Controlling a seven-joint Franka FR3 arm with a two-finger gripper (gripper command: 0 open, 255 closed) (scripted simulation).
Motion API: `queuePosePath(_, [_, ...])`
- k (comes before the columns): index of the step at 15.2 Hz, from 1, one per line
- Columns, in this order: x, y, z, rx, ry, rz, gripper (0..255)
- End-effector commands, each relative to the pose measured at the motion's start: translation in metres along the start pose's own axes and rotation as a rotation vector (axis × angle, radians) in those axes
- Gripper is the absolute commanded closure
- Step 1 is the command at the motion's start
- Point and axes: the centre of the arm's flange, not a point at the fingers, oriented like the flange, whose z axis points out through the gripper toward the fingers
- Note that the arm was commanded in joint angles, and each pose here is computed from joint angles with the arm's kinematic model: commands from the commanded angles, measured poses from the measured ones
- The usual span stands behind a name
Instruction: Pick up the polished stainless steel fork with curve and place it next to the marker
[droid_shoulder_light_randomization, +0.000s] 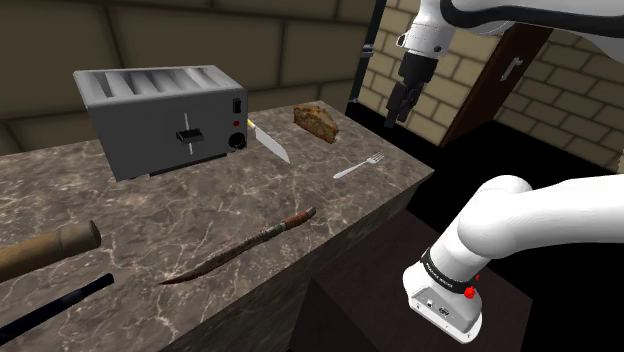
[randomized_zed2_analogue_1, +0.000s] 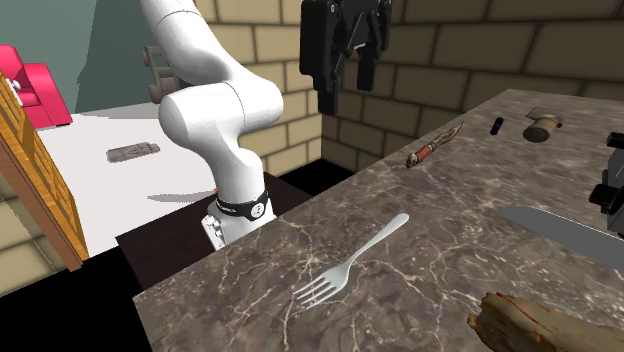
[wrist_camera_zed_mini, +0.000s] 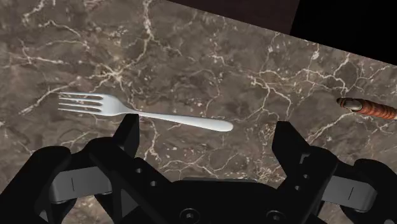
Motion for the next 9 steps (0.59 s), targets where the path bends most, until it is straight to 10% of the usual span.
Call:
queuePosePath(1, [0.0,0.0,0.0,0.0,0.0,0.0,0])
queuePosePath(9, [0.021,0.049,0.08,-0.102,-0.03,-0.687,0])
